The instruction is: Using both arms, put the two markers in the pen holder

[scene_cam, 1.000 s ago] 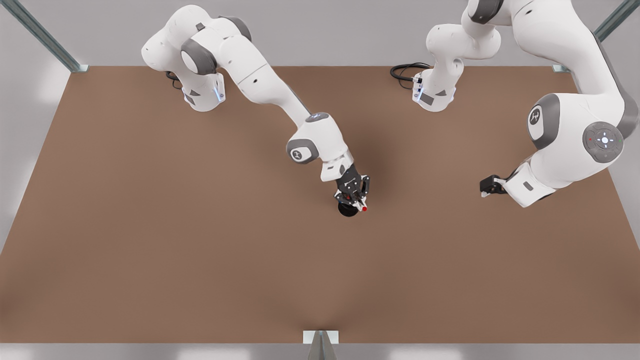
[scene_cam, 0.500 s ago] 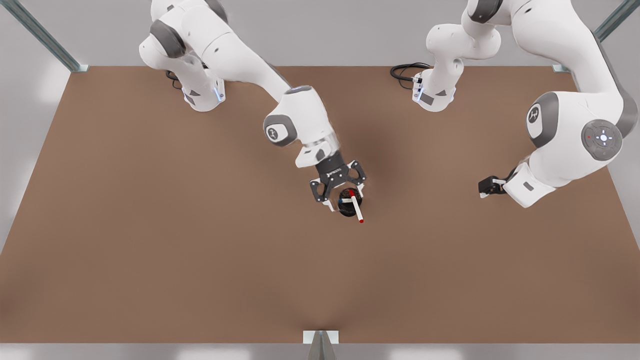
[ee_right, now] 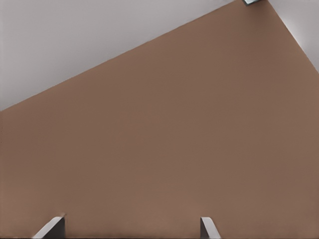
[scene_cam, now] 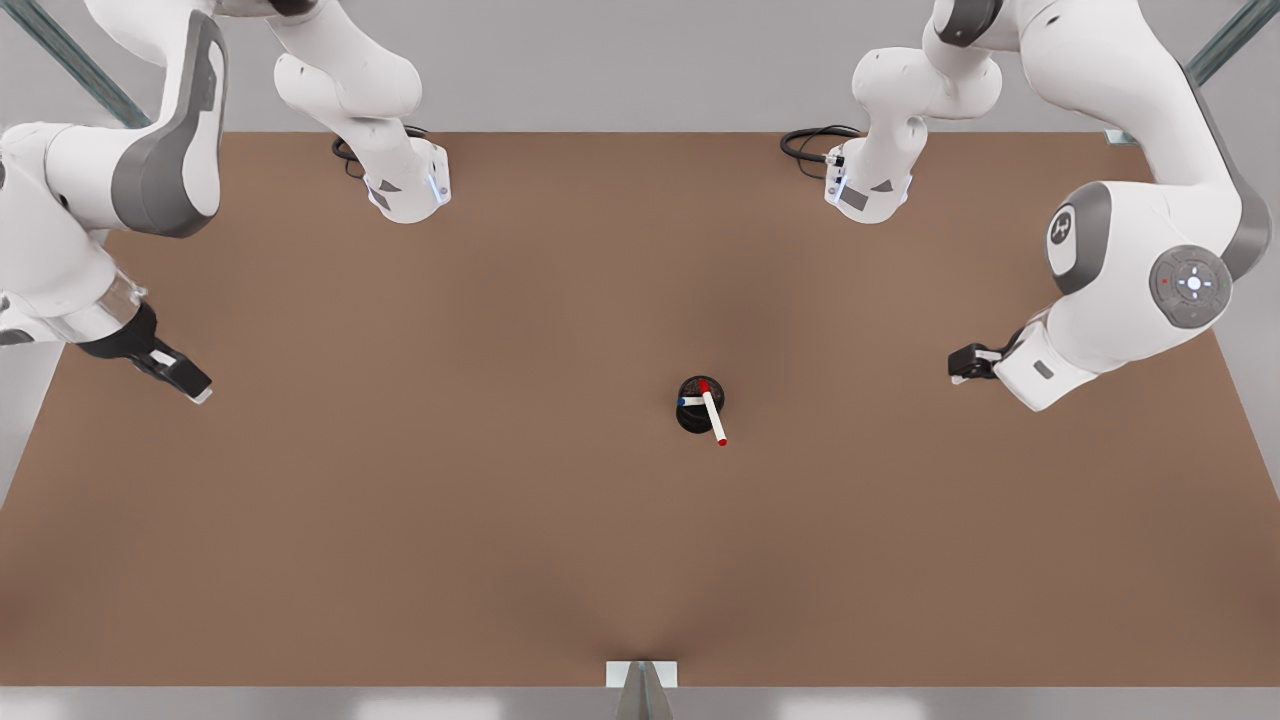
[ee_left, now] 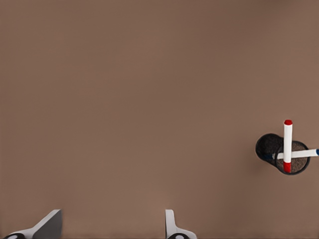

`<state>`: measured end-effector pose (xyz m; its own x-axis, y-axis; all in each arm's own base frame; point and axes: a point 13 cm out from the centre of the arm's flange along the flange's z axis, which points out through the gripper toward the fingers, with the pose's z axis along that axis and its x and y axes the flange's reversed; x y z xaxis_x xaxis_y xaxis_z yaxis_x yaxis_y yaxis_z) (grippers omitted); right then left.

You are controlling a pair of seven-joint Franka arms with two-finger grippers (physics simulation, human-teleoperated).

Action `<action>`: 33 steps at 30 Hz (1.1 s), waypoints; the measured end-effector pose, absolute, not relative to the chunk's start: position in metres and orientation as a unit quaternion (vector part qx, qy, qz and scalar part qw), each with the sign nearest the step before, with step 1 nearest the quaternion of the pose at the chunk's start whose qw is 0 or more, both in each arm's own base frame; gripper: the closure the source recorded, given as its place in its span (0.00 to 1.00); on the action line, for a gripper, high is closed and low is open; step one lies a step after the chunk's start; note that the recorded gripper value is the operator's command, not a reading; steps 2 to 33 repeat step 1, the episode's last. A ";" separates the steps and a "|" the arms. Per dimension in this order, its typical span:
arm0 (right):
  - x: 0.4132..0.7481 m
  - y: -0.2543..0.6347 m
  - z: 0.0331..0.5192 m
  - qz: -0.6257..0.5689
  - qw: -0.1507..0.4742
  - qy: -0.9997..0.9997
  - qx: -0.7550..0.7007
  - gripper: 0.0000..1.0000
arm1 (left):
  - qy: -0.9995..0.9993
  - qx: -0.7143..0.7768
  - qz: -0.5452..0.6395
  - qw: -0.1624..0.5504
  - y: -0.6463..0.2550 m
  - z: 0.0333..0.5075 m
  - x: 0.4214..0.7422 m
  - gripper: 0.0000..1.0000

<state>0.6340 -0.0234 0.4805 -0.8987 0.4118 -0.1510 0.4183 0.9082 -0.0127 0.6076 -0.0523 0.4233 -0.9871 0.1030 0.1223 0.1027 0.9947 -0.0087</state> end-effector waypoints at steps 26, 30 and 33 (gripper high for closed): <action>0.636 0.024 0.478 -0.020 0.063 0.984 0.167 0.00 | -0.997 -0.052 0.001 0.063 -0.052 0.422 0.607 0.00; 0.636 0.024 0.478 -0.020 0.063 0.984 0.167 0.00 | -0.997 -0.052 0.001 0.063 -0.052 0.422 0.607 0.00; 0.636 0.024 0.478 -0.020 0.063 0.984 0.167 0.00 | -0.997 -0.052 0.001 0.063 -0.052 0.422 0.607 0.00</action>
